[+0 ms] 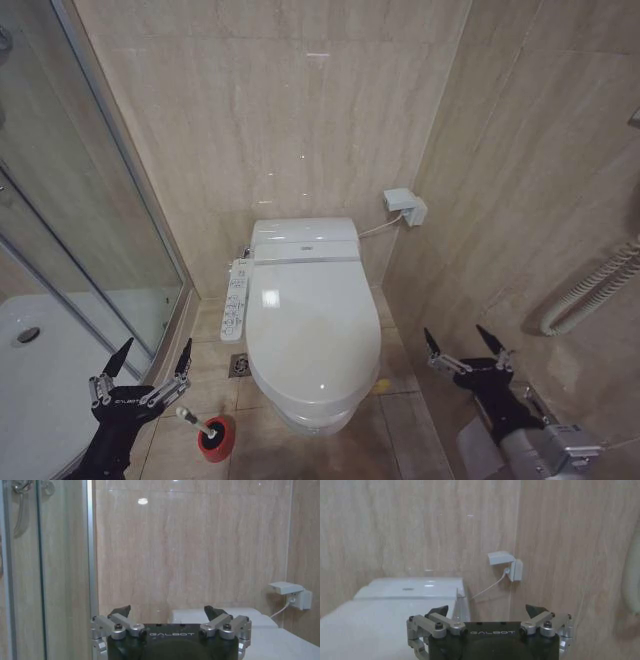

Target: Open the toilet lid, clean the toilet bowl with a toilet brush, close the toilet lid, and flush.

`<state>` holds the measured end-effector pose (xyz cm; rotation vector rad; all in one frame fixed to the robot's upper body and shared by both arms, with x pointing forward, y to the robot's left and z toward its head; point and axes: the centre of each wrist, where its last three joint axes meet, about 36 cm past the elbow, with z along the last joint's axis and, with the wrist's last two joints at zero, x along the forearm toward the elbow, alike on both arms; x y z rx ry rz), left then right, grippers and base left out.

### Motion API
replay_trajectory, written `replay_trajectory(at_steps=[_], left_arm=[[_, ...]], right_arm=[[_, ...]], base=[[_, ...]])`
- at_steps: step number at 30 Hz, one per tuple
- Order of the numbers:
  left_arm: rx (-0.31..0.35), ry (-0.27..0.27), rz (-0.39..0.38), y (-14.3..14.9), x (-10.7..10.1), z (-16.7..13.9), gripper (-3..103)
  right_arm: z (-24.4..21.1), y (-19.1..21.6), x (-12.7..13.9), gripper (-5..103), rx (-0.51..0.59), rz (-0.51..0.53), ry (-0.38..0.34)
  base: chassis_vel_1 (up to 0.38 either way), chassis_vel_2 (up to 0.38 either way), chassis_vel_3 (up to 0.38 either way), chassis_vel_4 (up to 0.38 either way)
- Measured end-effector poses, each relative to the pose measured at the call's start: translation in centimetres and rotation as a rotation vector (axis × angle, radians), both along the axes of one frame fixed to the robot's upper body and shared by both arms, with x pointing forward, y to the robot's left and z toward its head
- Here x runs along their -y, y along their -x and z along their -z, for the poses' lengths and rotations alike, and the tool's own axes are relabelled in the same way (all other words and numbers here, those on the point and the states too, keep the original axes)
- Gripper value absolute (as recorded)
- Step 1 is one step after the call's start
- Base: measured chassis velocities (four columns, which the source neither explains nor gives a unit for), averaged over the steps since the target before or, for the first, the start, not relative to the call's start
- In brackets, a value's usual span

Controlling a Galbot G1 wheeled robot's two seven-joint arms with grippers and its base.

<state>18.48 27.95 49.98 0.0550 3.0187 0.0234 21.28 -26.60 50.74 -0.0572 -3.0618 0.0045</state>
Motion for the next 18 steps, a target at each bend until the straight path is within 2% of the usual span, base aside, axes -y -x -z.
replay_trajectory(at_steps=[3,6,8,12,18], left_arm=[[0.0,0.0,0.0,0.0,0.0,0.0,99],[0.0,0.0,0.0,0.0,0.0,0.0,99],[0.0,0.0,0.0,0.0,0.0,0.0,99],[0.0,0.0,0.0,0.0,0.0,0.0,99],[0.0,0.0,0.0,0.0,0.0,0.0,99]], right_arm=[[0.7,-0.2,-0.6,100,0.003,0.019,-0.052],[1.2,-0.6,-0.5,100,0.02,0.007,-0.065],[1.6,-0.7,-0.3,100,0.031,-0.007,-0.053],[2.6,-1.0,0.4,100,0.057,-0.053,0.02],[2.8,-0.9,0.5,100,0.062,-0.057,0.037]], base=[[0.0,0.0,0.0,0.0],[0.0,0.0,0.0,0.0],[0.0,0.0,0.0,0.0],[0.0,0.0,0.0,0.0],[0.0,0.0,0.0,0.0]])
